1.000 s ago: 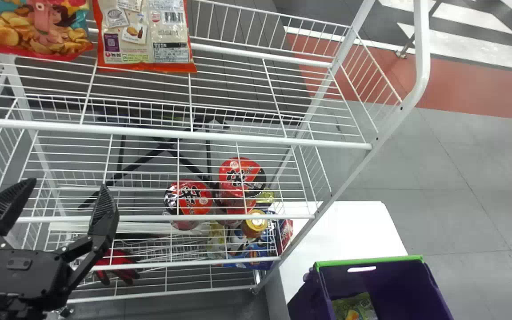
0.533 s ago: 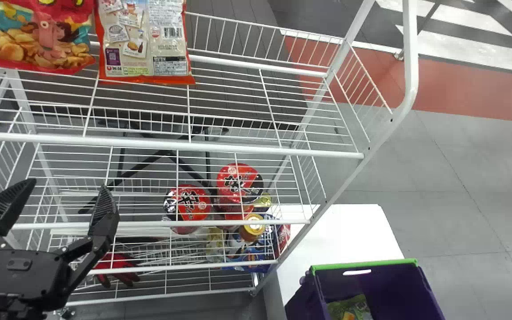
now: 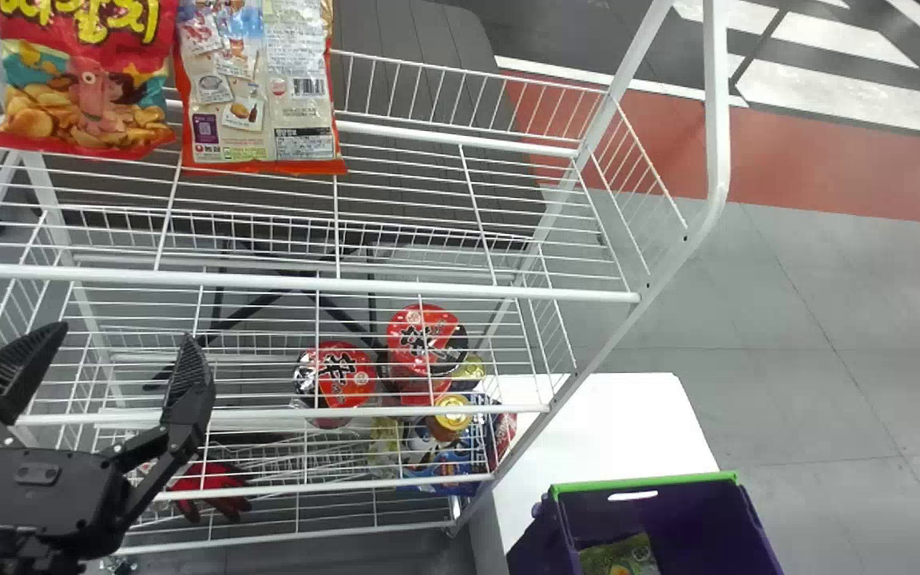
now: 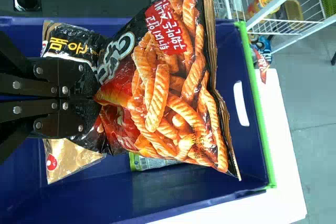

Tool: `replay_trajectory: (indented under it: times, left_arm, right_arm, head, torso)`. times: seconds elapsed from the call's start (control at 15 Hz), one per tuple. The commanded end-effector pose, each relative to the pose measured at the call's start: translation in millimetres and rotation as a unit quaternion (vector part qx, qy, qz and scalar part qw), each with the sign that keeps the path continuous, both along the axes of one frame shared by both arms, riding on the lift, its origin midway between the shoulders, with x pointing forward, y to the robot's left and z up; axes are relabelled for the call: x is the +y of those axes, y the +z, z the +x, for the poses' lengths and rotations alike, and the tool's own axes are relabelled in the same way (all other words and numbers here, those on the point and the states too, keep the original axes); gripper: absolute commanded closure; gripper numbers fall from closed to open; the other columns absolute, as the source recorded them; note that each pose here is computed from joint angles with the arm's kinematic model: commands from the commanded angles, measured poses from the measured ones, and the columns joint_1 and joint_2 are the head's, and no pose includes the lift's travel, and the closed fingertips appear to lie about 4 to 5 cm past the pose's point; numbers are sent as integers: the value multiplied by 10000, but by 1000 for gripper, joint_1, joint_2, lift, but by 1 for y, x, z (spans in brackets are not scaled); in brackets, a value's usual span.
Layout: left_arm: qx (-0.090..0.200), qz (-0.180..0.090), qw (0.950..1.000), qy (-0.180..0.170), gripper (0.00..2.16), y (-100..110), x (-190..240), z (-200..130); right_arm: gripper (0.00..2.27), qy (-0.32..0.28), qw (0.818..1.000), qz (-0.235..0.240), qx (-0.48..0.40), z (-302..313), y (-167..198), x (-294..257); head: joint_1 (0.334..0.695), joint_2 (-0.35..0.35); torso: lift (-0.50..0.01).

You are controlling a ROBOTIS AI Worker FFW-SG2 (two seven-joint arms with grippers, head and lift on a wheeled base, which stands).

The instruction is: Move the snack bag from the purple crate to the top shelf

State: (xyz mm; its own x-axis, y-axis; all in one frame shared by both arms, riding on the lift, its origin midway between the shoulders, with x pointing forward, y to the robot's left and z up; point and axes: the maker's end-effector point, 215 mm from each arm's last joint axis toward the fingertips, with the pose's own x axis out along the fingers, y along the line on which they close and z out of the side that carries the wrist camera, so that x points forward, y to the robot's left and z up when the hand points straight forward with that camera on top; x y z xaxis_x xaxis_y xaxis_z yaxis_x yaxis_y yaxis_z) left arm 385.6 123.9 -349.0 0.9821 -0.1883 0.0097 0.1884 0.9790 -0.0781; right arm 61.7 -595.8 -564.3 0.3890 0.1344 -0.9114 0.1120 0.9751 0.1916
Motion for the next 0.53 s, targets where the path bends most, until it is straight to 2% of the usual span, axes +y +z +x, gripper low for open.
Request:
replay_trajectory:
  times: [0.0, 0.47]
  left_arm:
    - [-16, 7, 10000, 5, 113, 2, 0, 0]
    - [-37, 58, 10000, 4, 113, 4, -3, -5]
  right_arm:
    - [1656, -23, 10000, -11, -44, 4, 5, 0]
    - [1656, 40, 9997, -72, -212, 23, 24, -1]
  head:
    - [695, -350]
    - [695, -350]
  torso:
    - [-107]
    - [-79]
